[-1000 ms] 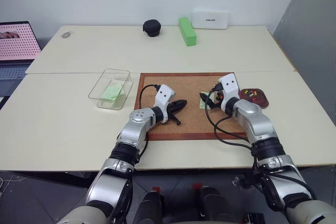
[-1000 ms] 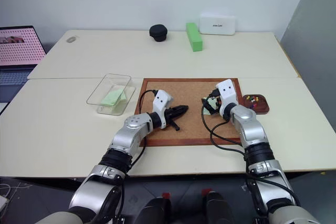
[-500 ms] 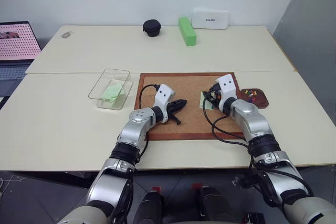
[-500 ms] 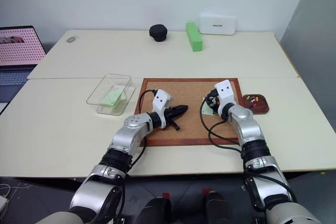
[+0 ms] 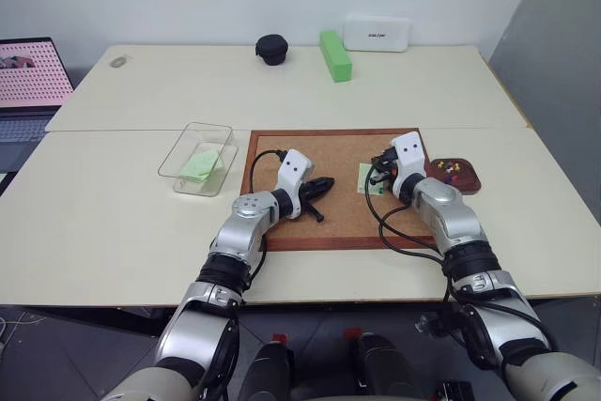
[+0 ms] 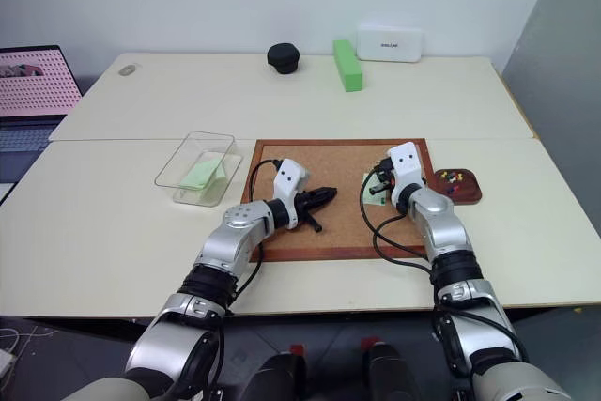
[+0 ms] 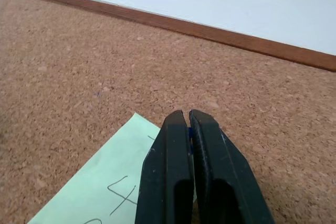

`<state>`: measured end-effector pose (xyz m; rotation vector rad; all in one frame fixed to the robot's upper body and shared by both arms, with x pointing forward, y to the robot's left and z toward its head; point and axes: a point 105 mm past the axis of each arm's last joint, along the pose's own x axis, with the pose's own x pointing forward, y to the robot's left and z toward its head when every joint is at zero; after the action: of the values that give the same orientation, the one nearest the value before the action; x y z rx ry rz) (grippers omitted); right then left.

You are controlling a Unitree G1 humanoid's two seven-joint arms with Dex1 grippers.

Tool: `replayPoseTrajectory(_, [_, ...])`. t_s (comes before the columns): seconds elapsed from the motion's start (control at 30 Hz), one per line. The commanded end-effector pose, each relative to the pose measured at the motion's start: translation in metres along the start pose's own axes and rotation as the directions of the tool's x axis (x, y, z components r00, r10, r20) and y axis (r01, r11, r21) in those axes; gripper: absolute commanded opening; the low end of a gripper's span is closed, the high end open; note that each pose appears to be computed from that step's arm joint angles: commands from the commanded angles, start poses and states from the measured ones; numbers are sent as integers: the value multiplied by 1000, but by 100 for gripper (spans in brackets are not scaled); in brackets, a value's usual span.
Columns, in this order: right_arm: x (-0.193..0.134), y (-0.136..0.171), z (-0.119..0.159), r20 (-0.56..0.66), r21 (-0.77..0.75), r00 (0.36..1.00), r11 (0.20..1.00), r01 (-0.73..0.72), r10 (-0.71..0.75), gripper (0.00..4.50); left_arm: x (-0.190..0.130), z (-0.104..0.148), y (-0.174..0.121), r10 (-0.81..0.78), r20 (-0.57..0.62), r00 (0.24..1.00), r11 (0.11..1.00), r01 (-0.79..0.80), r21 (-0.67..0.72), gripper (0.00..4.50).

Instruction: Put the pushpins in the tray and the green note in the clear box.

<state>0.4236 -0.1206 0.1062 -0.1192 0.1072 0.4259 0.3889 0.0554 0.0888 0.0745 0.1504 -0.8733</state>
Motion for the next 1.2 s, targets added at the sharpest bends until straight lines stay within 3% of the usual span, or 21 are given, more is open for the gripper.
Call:
replayPoseTrajectory(0.03, [-13,-6,51,229,-20,973,1000,19,-13,14,0,4,1,0,1,1000,1000,0,13,0])
replayPoseTrajectory(0.23, [-23,8,59,287,-41,958,999,-9,21,14,0,-2,-1,-14,-32,999,1000,14,15,0])
replayPoseTrajectory(0.43, [-30,2,59,288,-30,958,999,21,-12,14,2,1,-1,-19,-28,999,1000,20,13,0])
replayPoseTrajectory(0.77, [-61,-73,32,169,75,898,914,399,-406,14,0,-3,-4,-31,-38,999,999,31,6,0])
replayPoseTrajectory(0.9, [-70,-88,20,102,156,871,873,463,-480,14,0,-4,-5,-39,-43,998,999,39,7,0])
replayPoseTrajectory(1.2, [-82,-105,11,43,177,831,823,539,-554,14,2,-3,-5,-39,-41,998,999,39,13,0])
